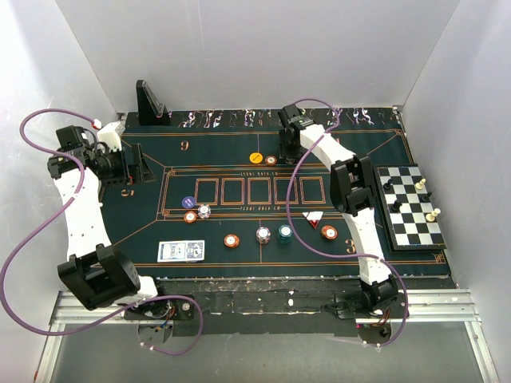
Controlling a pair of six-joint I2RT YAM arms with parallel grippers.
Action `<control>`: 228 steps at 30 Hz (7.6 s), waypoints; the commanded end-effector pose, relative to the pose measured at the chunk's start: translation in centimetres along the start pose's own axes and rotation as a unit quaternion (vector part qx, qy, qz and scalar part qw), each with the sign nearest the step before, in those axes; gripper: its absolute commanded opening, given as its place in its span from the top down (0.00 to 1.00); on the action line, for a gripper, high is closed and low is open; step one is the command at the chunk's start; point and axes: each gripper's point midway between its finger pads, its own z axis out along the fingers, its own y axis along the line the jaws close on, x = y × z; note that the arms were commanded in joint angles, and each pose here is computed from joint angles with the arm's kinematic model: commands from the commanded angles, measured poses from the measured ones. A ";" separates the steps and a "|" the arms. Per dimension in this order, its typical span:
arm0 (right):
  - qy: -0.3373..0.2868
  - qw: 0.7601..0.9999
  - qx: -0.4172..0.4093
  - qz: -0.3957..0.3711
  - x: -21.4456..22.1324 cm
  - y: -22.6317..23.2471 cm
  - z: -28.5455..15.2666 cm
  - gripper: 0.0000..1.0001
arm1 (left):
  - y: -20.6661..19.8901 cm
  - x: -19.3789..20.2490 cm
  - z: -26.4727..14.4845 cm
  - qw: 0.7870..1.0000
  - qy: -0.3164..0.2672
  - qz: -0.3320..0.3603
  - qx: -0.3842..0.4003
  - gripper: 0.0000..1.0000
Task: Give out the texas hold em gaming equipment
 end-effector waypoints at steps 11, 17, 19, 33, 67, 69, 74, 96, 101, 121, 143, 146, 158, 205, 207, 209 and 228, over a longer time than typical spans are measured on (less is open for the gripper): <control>-0.016 1.000 -0.021 0.004 -1.2 0.9 -1.4 0.24 | 0.1 0.4 0.2 1.000 -0.006 0.005 0.000 0.02; -0.062 0.998 -0.029 0.004 -3.7 1.3 -7.5 0.18 | -0.5 0.1 -0.4 1.000 -0.015 0.006 0.002 0.02; -0.080 0.996 -0.034 -0.005 -3.8 1.9 -10.2 0.17 | -0.6 0.0 -0.7 1.000 -0.020 0.007 0.001 0.02; 0.009 0.972 -0.133 -0.191 17.2 12.6 -19.2 0.11 | -1.0 0.8 -0.7 1.000 -0.023 -0.001 0.001 0.02; 0.125 0.959 -0.109 -0.231 26.3 12.0 -13.9 0.34 | -1.3 0.6 -1.2 1.000 -0.029 0.002 -0.001 0.02; 0.126 0.959 -0.104 -0.232 26.4 11.7 -13.8 0.36 | -1.4 0.7 -1.2 1.000 -0.029 0.004 0.000 0.02; 0.124 0.959 -0.103 -0.231 26.3 11.5 -14.0 0.38 | -1.4 0.7 -1.2 1.000 -0.029 0.003 0.001 0.02; 0.068 0.965 -0.107 -0.231 22.6 12.2 -17.9 0.58 | -1.3 1.2 -1.0 1.000 -0.024 0.003 0.001 0.02; 0.031 0.967 -0.106 -0.228 20.0 12.2 -20.1 0.60 | -1.3 1.3 -1.0 1.000 -0.023 0.002 0.001 0.02; 0.009 1.000 -0.028 -0.001 13.4 -3.9 -19.0 0.65 | -1.3 1.5 -0.4 1.000 -0.019 -0.001 0.012 0.02; 0.045 0.992 0.052 0.103 16.0 -11.9 -13.6 0.67 | -1.3 1.9 0.1 1.000 -0.010 -0.005 0.020 0.02; 0.049 0.991 0.054 0.108 16.1 -11.8 -12.9 0.67 | -1.2 1.8 0.1 1.000 -0.009 -0.004 0.019 0.02; 0.076 0.985 0.091 0.123 18.7 -13.0 -11.2 0.69 | -1.1 2.1 0.1 1.000 -0.009 0.000 0.016 0.02; 0.057 0.991 -0.038 -0.111 22.3 4.9 -19.9 0.10 | -1.5 1.7 -0.4 1.000 -0.020 -0.002 0.016 0.02; 0.064 0.991 -0.026 -0.118 22.6 4.6 -19.3 0.09 | -1.6 1.6 -0.5 1.000 -0.021 0.000 0.018 0.02; 0.072 0.990 -0.021 -0.123 23.2 4.4 -18.7 0.09 | -1.6 1.5 -0.5 1.000 -0.021 0.000 0.017 0.02; 0.101 0.988 -0.026 -0.118 25.8 4.4 -16.6 0.33 | -1.5 1.4 -0.6 1.000 -0.020 0.001 0.014 0.02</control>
